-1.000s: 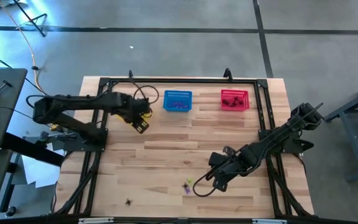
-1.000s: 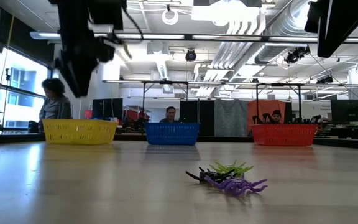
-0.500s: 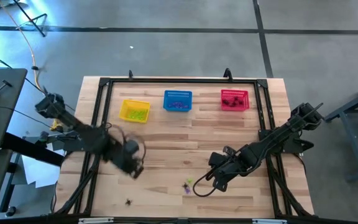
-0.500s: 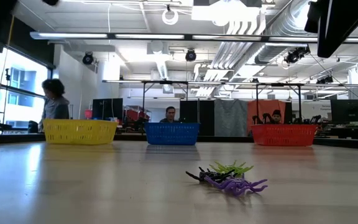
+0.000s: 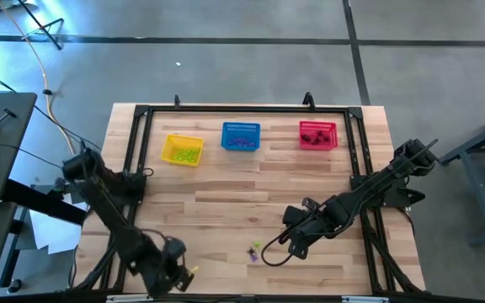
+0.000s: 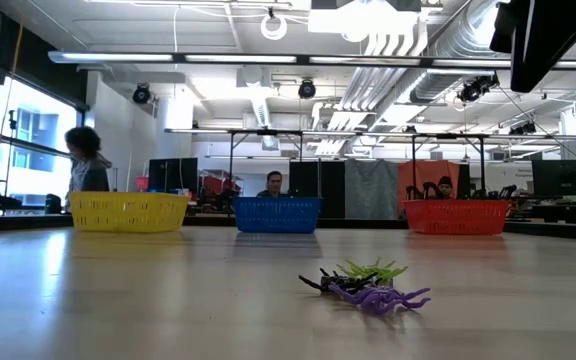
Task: Sort Halloween decoration
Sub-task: Put the black spider toy into the red bin
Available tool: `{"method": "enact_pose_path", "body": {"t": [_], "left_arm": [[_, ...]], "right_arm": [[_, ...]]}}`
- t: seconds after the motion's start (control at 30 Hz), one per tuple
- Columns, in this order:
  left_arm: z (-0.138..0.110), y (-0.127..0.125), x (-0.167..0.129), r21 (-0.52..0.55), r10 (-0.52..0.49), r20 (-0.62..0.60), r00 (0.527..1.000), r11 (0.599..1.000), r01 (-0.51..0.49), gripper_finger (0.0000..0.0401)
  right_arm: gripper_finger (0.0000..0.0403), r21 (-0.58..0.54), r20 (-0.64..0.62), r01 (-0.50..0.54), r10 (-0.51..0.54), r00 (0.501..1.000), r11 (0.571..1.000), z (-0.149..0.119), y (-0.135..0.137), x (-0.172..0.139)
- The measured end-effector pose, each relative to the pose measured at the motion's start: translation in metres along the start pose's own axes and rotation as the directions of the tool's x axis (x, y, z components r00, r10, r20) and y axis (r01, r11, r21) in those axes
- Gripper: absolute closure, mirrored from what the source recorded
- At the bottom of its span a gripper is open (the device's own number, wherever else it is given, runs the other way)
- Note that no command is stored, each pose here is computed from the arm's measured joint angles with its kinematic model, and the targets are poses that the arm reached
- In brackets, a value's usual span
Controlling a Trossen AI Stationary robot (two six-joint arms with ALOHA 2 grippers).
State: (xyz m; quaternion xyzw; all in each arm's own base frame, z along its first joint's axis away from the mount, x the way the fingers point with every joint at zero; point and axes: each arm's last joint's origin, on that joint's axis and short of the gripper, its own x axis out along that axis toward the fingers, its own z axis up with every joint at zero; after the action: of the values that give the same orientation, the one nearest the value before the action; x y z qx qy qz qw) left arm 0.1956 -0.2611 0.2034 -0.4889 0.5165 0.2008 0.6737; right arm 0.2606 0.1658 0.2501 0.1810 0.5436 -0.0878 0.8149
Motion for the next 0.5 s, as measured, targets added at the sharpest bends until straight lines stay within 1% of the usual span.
{"method": "enact_pose_path", "body": {"t": [0.2, 0.33, 0.5], "left_arm": [[-0.023, 0.006, 0.020, -0.043, 0.011, -0.040, 0.999, 0.999, -0.013, 0.0266], [-0.031, 0.011, 0.019, -0.068, 0.016, -0.049, 0.999, 0.998, -0.019, 0.0266], [-0.035, 0.017, 0.018, -0.076, 0.059, -0.037, 0.998, 0.995, -0.061, 0.0266]], "right_arm": [[0.0269, 0.000, 0.000, 0.000, 0.000, 1.000, 1.000, 0.000, 0.000, 0.000], [0.0269, 0.000, 0.000, 0.000, 0.000, 1.000, 1.000, 0.000, 0.000, 0.000], [0.0269, 0.000, 0.000, 0.000, 0.000, 1.000, 1.000, 0.000, 0.000, 0.000]]}}
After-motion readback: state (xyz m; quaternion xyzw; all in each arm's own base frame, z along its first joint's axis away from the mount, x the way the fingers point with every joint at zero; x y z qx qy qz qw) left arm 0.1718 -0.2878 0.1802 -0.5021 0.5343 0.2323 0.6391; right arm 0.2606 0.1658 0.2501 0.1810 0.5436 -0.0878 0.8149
